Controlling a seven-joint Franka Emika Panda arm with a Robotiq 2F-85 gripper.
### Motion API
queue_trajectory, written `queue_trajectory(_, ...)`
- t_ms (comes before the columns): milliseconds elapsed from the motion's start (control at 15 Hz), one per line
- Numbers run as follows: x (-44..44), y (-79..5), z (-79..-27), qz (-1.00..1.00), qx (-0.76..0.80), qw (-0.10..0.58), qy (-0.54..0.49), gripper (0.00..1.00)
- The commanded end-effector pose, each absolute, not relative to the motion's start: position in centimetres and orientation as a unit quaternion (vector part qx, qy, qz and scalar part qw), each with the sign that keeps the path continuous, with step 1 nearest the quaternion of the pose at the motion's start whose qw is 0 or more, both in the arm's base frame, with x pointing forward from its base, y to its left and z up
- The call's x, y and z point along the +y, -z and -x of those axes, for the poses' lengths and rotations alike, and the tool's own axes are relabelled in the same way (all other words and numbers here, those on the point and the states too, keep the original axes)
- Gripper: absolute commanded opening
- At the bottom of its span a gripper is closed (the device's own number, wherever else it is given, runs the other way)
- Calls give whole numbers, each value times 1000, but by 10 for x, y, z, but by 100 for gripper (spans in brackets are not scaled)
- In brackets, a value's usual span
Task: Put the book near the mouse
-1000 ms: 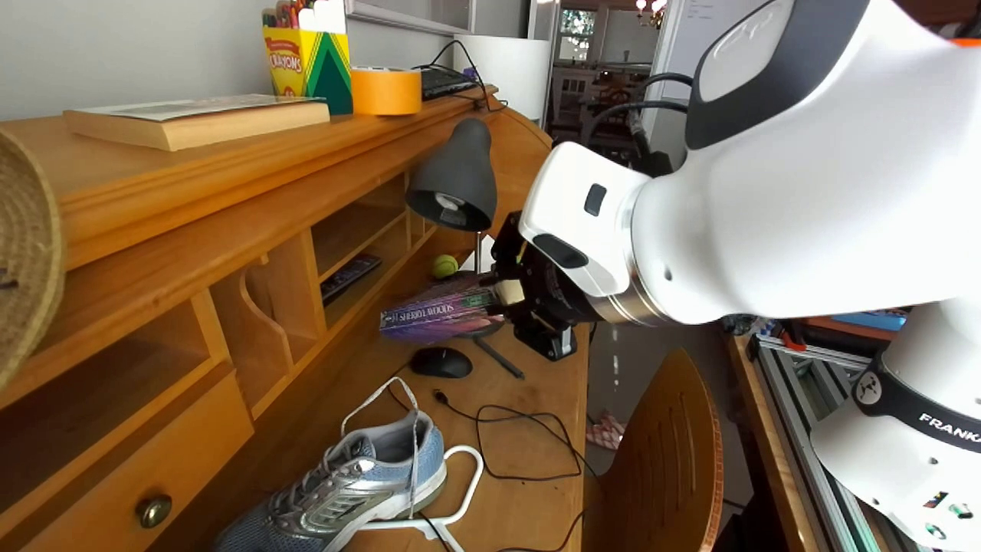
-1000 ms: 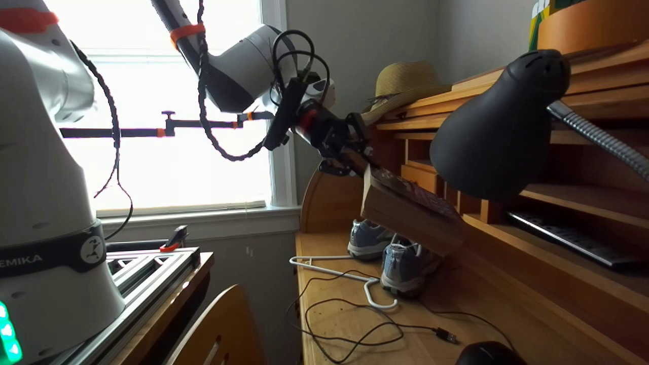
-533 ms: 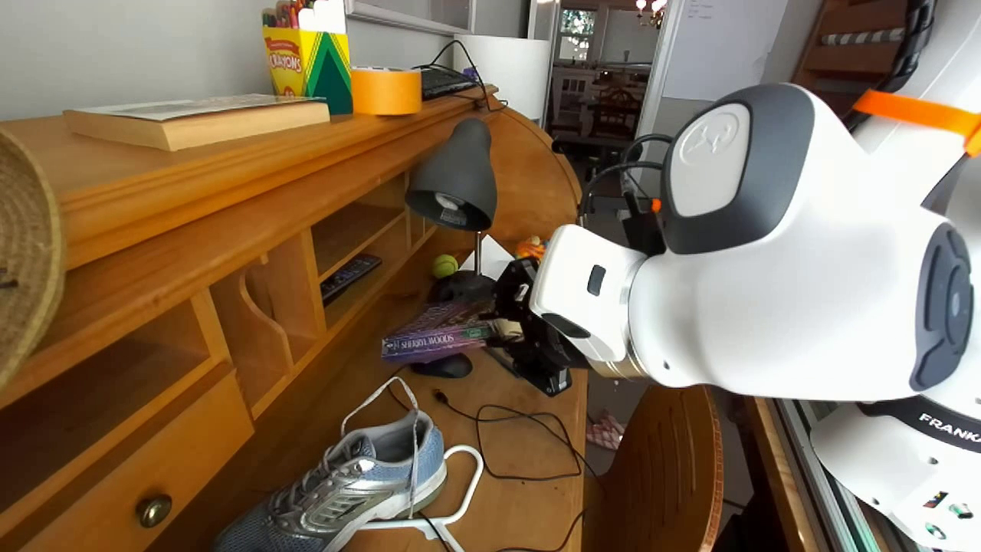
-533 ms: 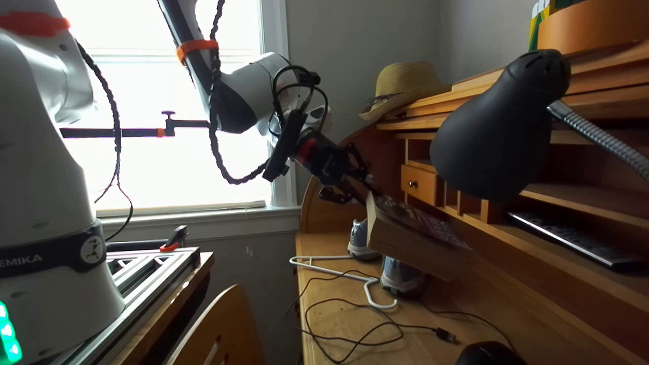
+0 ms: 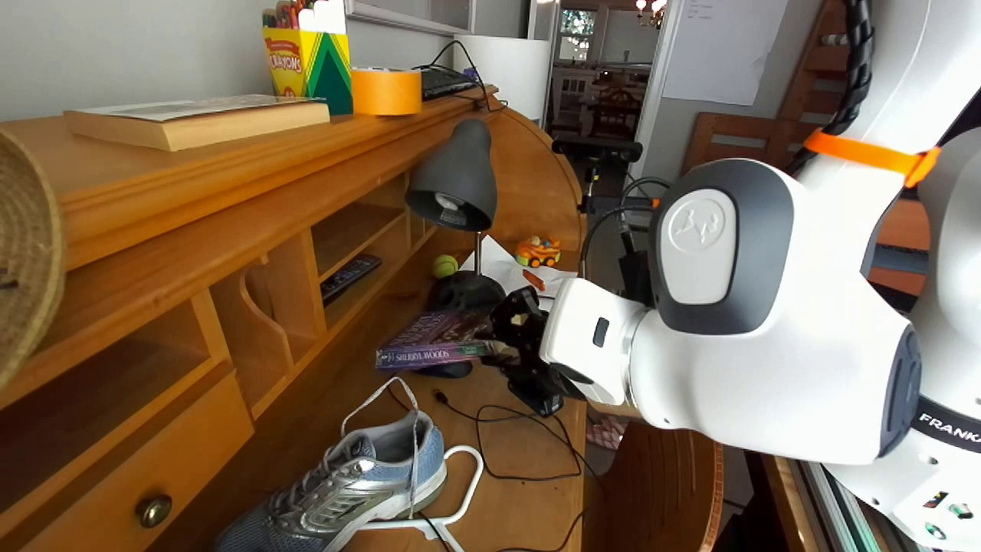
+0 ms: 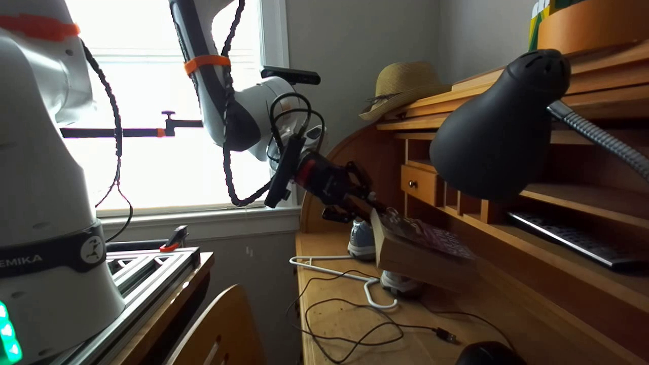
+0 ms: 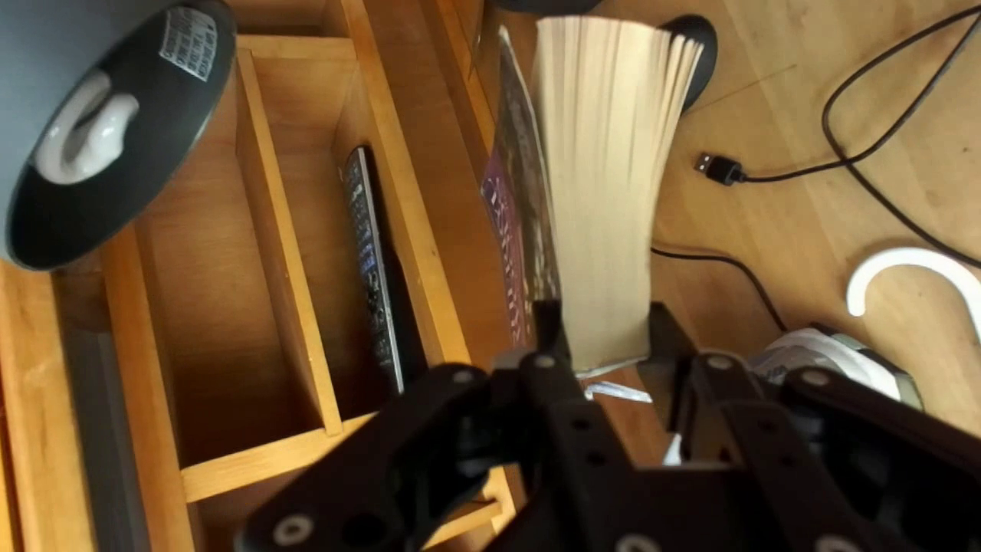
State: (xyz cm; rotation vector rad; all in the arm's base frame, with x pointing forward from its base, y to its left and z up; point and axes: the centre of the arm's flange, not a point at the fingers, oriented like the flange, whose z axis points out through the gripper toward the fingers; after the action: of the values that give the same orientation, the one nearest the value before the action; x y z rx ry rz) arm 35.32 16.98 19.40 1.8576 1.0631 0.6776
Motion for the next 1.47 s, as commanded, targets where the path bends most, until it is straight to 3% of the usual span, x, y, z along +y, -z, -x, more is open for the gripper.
queue_trajectory(0,181,-169,-348,-716,461,425,-306,7)
queue_trajectory(1000,179,-138,-349,-680,534,410,-291,7)
queue_trajectory(1400,173,-136,-353,-719,515,370,-286,7)
